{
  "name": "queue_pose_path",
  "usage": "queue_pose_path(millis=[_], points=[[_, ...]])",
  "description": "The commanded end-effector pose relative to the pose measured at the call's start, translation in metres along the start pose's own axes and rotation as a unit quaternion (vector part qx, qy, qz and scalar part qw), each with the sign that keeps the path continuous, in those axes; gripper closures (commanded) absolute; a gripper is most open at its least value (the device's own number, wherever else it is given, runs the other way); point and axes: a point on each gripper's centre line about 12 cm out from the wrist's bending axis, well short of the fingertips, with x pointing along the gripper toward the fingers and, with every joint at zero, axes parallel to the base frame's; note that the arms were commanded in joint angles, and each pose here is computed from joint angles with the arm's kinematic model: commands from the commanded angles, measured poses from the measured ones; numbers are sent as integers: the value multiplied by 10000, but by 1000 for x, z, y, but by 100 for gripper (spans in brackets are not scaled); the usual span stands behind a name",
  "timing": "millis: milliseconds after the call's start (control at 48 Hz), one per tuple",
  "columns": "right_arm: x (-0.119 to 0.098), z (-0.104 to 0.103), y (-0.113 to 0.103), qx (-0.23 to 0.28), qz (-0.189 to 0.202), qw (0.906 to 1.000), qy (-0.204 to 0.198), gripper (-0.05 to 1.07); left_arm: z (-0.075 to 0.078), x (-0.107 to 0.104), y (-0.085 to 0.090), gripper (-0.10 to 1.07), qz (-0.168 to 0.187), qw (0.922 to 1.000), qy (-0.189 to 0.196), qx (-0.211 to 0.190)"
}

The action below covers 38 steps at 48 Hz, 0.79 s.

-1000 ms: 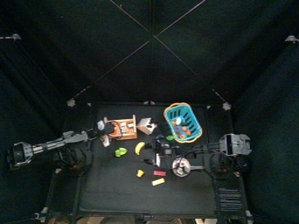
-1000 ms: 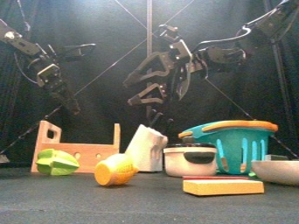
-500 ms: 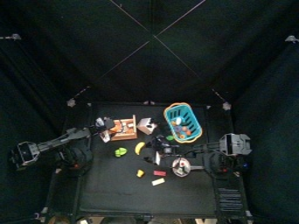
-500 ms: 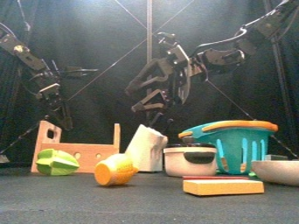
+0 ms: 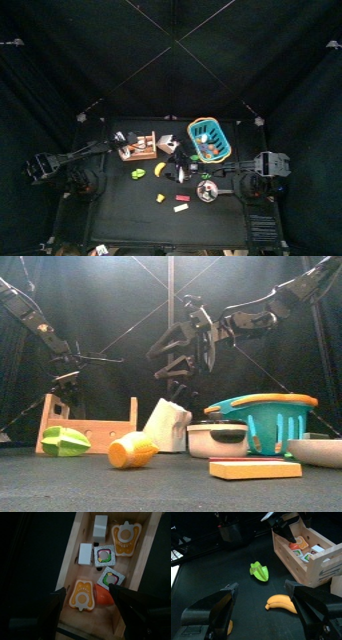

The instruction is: Grab squash half

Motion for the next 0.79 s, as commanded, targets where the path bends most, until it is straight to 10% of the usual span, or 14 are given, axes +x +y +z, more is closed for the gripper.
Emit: queue_pose_path(millis=[0, 271, 771], points=[[-4, 13, 1, 12, 12, 9998, -186, 0, 1, 6, 5, -3, 6, 9997, 242, 0], [0, 5, -3, 24, -31, 10000, -86, 0, -6, 18, 3, -3, -105, 9951, 980, 92], [9, 0, -1, 25, -14, 10000, 4, 0, -1, 17, -10, -3, -179, 9939, 1027, 355]])
